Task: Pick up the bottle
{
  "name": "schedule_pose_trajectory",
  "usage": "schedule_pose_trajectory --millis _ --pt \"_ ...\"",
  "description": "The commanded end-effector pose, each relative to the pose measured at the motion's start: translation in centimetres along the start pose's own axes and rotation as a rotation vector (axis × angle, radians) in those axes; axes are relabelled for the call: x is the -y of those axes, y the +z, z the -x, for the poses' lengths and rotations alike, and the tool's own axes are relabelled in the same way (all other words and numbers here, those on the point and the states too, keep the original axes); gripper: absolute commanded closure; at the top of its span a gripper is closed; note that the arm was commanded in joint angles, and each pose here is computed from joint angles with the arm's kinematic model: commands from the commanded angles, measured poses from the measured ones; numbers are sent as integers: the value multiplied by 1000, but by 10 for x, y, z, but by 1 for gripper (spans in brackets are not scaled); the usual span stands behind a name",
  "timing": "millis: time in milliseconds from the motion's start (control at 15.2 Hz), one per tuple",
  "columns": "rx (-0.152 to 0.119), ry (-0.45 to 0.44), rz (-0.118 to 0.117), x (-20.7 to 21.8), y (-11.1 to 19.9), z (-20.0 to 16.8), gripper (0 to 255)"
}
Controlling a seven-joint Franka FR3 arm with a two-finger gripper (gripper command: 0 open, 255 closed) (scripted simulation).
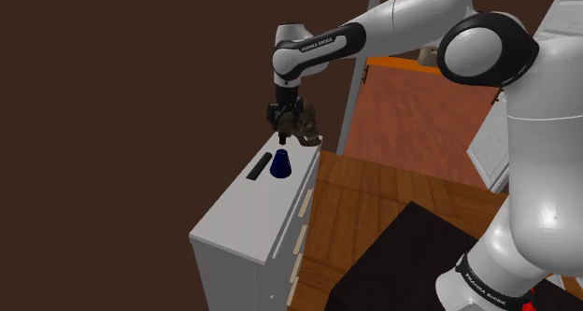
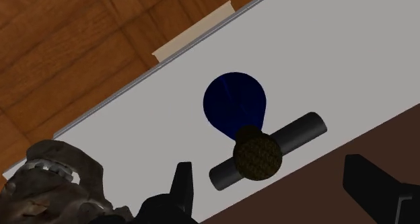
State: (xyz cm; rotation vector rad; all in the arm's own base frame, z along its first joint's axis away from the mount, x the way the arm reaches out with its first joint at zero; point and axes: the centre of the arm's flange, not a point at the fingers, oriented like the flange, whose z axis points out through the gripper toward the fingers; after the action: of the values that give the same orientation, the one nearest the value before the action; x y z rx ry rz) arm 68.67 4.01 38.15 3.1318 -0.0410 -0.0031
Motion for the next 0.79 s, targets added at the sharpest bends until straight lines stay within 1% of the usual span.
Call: schedule_pose_trajectory --millis 0,330,462,528,726 --pt "-1 -1 0 1 10 -2 0" --pt "-1 -1 0 1 40 -2 0" --pt "-1 -1 0 1 40 -2 0" --pt "-1 -1 0 1 40 -1 255" --pt "-1 -1 0 1 40 -1 255"
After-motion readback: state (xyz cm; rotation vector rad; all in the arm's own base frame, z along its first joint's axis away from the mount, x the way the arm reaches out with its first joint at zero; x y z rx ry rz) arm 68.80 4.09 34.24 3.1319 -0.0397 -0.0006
